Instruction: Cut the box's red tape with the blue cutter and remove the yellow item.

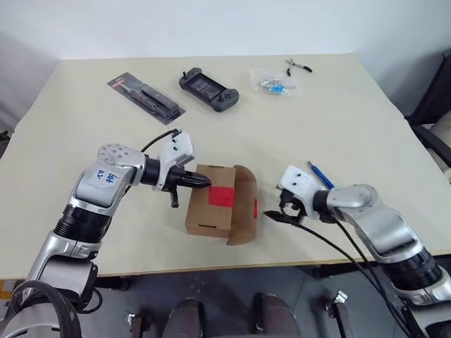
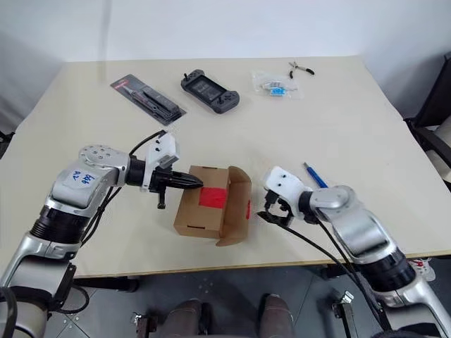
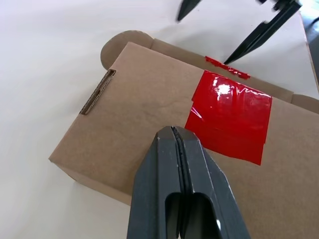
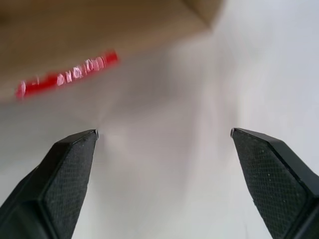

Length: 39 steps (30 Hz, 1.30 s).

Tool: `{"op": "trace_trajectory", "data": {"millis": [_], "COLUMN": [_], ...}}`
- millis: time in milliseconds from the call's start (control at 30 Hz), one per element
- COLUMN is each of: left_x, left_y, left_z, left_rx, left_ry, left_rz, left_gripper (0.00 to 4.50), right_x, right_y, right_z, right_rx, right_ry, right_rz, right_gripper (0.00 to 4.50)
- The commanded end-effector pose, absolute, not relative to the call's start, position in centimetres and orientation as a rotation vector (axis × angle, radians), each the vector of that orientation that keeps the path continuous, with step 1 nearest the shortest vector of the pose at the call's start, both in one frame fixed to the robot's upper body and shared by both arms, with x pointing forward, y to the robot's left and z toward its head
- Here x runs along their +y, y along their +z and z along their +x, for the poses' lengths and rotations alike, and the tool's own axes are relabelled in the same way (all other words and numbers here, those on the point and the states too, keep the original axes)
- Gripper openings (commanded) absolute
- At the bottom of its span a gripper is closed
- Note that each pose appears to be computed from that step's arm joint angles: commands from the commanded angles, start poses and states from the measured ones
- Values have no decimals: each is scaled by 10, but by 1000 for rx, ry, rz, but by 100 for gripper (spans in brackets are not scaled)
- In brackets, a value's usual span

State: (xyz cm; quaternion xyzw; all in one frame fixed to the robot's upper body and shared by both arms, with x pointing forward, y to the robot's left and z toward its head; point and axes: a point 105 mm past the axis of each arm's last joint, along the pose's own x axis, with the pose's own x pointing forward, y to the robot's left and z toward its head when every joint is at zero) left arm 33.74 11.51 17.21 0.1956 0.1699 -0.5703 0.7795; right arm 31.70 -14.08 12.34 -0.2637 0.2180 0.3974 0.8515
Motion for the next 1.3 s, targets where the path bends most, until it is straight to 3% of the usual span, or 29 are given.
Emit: {"op": "trace_trajectory", "data": {"millis": [33, 233, 433, 800, 900, 1267, 1300], "left_x": [122, 123, 115, 113, 112, 111, 111], "left_y": [153, 152, 152, 151, 151, 149, 149], "left_z": [335, 335, 336, 334, 333, 332, 332], "left_rx": [451, 455, 434, 429, 425, 420, 419], "left_ry": [-1196, -1183, -1168, -1159, -1158, -1155, -1155], "left_rz": [401, 397, 352, 351, 350, 345, 344], "left_gripper": [0, 0, 0, 0, 0, 0, 0], "right_x": [-145, -137, -93, -66, -62, -63, -63], "right_y": [141, 143, 127, 113, 108, 113, 114], "right_z": [311, 304, 299, 315, 318, 318, 318], "right_rx": [469, 521, 651, 720, 747, 758, 760], "right_ry": [803, 810, 920, 942, 939, 923, 915], "right_rz": [-336, -79, 216, 250, 246, 336, 347], "right_gripper": [447, 447, 447, 447, 384, 10, 3]}}
